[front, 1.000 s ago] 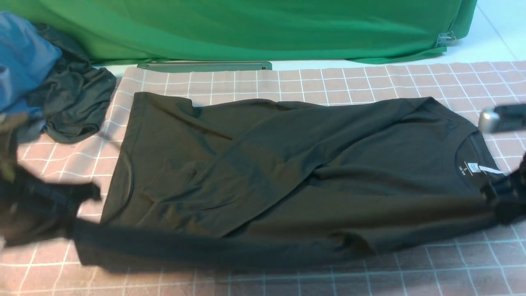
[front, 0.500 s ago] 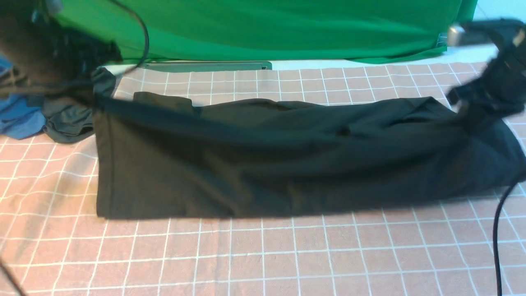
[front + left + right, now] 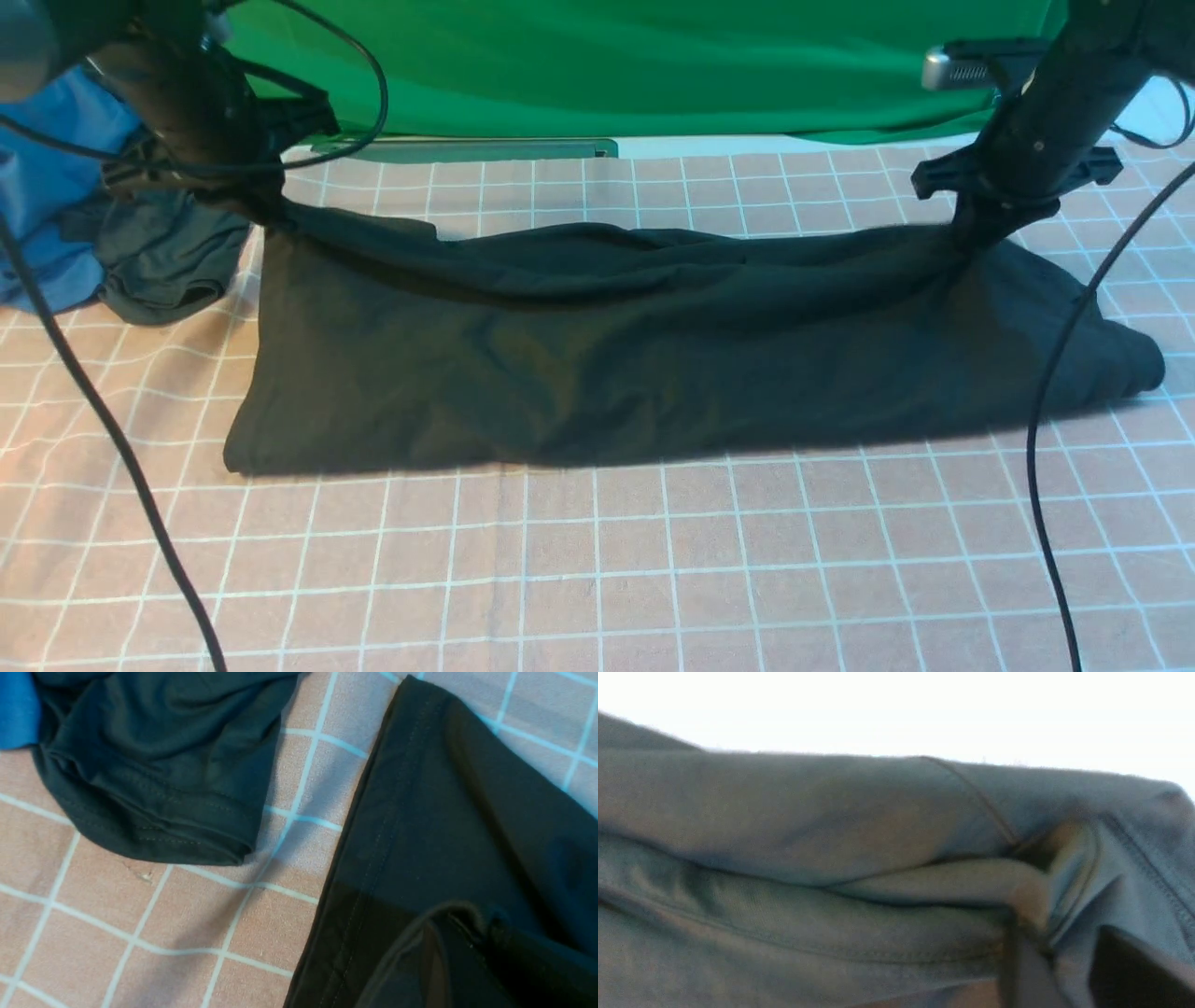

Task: Fold a long-sleeved shirt over a pink coffee tablecloth.
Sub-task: 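Fold the black garment in half by bringing its near edge over to the far edge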

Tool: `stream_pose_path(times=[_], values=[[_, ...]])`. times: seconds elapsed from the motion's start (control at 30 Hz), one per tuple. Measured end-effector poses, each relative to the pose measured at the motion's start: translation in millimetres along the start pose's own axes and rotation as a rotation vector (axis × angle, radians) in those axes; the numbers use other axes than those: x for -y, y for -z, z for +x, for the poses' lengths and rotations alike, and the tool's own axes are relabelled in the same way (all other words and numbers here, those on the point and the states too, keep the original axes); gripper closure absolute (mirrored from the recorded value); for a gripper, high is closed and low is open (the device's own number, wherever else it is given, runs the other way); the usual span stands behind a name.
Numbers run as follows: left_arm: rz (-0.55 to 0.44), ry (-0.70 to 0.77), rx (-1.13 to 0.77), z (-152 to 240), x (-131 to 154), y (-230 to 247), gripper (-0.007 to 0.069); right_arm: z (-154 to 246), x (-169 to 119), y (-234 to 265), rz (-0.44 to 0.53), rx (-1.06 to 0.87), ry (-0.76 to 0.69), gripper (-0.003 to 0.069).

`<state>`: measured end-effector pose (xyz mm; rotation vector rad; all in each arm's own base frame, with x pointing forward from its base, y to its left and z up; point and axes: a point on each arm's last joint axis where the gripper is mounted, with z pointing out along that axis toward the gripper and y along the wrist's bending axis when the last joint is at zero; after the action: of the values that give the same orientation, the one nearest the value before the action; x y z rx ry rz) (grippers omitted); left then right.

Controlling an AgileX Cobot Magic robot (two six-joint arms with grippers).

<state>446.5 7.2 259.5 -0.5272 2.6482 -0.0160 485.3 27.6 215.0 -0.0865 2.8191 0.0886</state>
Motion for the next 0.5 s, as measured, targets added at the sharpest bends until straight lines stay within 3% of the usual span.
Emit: stream_pose_path(times=[0.1, 0.2, 0.37, 0.5], values=[[0.009, 0.0, 0.024, -3.5, 1.2, 2.4, 0.0595, -1.3, -0.9, 8.7, -0.004, -0.007, -0.018, 0.0246], [0.015, 0.001, 0.035, -5.3, 1.9, 3.9, 0.0595, 0.6, -9.6, 22.9, -0.066, -0.028, -0.04, 0.0162], [0.019, -0.006, 0.032, -5.0, 2.3, 3.9, 0.0595, 4.2, -38.2, 17.9, -0.157, -0.062, 0.039, 0.0141], [0.018, -0.013, 0.031, -5.0, 2.2, 4.1, 0.0595, 4.3, -55.1, -4.3, -0.129, -0.06, 0.108, 0.0125]])
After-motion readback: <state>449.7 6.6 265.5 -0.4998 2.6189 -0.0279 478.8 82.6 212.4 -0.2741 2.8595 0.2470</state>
